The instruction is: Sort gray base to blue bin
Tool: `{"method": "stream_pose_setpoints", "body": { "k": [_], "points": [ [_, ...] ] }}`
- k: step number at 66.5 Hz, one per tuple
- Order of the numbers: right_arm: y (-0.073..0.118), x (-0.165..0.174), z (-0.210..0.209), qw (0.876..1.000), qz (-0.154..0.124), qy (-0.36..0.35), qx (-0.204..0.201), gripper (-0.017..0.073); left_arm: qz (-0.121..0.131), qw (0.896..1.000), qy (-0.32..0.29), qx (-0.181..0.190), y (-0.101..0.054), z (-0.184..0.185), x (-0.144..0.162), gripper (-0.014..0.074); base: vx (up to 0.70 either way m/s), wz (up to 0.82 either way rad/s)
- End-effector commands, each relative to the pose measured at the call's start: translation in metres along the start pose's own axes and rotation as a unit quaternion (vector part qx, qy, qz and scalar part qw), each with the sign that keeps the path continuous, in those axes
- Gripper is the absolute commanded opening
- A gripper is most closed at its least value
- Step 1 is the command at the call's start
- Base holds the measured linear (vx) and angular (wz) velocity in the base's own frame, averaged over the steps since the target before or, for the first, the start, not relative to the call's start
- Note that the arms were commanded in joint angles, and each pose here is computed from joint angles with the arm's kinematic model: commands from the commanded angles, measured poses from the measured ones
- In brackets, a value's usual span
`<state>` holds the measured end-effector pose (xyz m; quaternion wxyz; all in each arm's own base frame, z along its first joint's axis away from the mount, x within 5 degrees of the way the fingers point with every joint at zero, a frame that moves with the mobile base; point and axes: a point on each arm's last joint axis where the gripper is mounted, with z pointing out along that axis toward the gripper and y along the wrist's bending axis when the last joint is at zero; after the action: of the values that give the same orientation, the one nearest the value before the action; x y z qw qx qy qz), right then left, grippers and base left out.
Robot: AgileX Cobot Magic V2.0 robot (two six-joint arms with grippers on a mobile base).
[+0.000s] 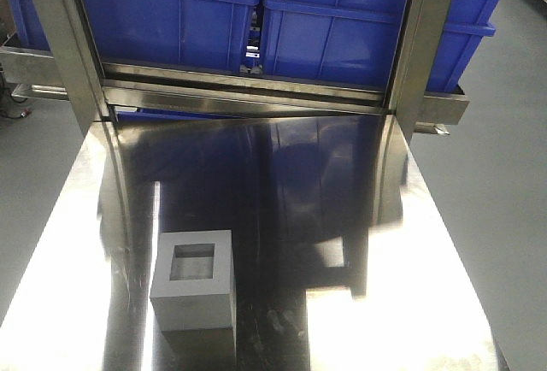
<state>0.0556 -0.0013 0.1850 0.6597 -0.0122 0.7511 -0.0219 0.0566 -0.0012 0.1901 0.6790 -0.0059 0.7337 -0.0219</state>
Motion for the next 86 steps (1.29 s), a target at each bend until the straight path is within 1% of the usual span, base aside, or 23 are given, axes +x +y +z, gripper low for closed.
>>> {"method": "stream_pose_setpoints", "body": {
  "k": [1,67,76,78,82,86],
  "points": [
    [0.0001,-0.0056,-0.0004,0.999,-0.008,-0.039,0.000,-0.0005,-0.007,0.998,-0.055,0.005,-0.0009,-0.0027,-0.0131,-0.0007,0.00,0.00],
    [0.0001,-0.0057,-0.0004,0.999,-0.008,-0.040,0.000,-0.0005,-0.007,0.998,-0.055,0.005,-0.0009,-0.0027,-0.0131,-0.0007,0.00,0.00],
    [0.0001,-0.0056,-0.0004,0.999,-0.008,-0.039,0.000,-0.0005,-0.007,0.998,-0.063,0.006,-0.0010,-0.0030,-0.0148,-0.0007,0.00,0.00],
    [0.0001,-0.0056,-0.0004,0.999,-0.008,-0.039,0.000,-0.0005,-0.005,0.998,-0.063,0.006,-0.0010,-0.0030,-0.0150,-0.0007,0.00,0.00],
    [0.0001,-0.0056,-0.0004,0.999,-0.008,-0.039,0.000,-0.0005,0.007,0.997,-0.074,0.005,-0.0011,-0.0032,-0.0168,-0.0007,0.00,0.00],
    [0.0001,-0.0056,-0.0004,0.999,-0.008,-0.039,0.000,-0.0005,0.007,0.996,-0.094,0.007,-0.0015,-0.0039,-0.0208,-0.0007,0.00,0.00]
  ]
}}
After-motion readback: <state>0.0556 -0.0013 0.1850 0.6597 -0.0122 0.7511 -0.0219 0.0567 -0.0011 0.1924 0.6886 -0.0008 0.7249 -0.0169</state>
